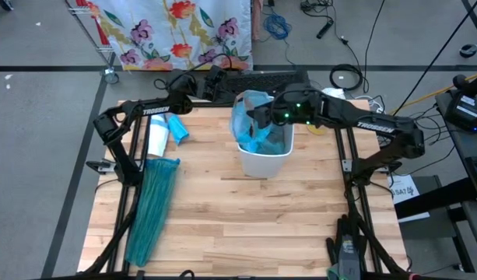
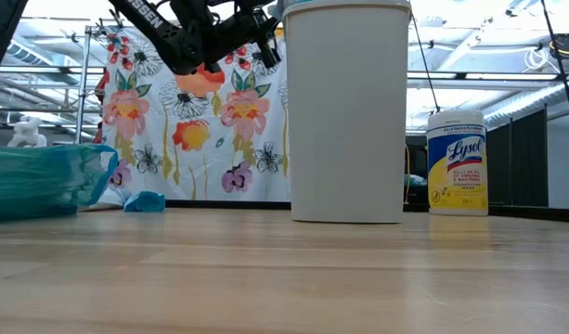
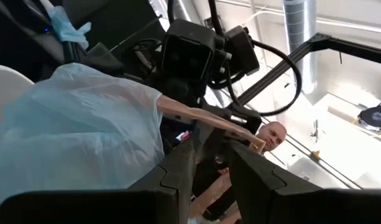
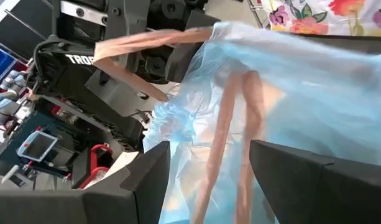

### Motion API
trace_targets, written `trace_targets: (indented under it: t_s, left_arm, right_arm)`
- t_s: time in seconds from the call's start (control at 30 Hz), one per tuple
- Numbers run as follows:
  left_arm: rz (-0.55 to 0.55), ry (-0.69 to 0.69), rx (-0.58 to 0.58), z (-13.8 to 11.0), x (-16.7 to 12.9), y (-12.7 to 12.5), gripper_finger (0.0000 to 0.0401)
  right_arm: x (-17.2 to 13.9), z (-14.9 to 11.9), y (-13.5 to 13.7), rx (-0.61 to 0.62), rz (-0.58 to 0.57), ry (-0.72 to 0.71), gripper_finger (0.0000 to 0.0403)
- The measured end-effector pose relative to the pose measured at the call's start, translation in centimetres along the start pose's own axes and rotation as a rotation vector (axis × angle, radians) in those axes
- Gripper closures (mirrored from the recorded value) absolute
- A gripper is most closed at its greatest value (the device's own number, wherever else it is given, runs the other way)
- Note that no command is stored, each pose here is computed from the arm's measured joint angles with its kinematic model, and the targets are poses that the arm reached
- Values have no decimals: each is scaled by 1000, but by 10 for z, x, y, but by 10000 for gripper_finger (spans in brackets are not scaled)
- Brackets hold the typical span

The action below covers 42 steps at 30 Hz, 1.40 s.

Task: Place trash/remove bag and relplace
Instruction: Remove the light blue trash bag from the white trash bin

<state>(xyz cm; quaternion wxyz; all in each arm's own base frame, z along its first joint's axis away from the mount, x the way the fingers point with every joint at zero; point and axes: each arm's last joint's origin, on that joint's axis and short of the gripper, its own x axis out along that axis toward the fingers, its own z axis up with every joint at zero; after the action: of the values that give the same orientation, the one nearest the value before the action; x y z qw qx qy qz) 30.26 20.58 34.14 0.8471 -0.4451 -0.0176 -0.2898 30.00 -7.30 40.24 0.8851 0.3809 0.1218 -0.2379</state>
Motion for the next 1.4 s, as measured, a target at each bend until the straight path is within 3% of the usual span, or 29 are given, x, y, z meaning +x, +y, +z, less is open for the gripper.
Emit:
trace_targets:
  t_s: [0.2,0.37,0.47,0.63,0.7,0.97,1.4]
  left_arm:
    - [0,6,23,0,0,0,302]
    - [0,8,23,0,0,0,302]
    - [0,11,23,0,0,0,302]
    - [0,11,24,0,0,0,302]
    - [-1,13,23,0,0,0,302]
    - [0,13,24,0,0,0,302]
    - [-7,29,21,-2,3,0,302]
  right_arm:
    - [13,-1,3,4,47,5,190]
    - [13,-1,1,-27,21,-12,201]
    - [13,0,1,-50,10,-24,244]
    - [13,1,0,-98,7,-28,371]
    - [13,2,0,-122,11,-33,393]
    - [9,5,20,-185,146,-138,401]
    - [10,9,29,-248,213,-226,374]
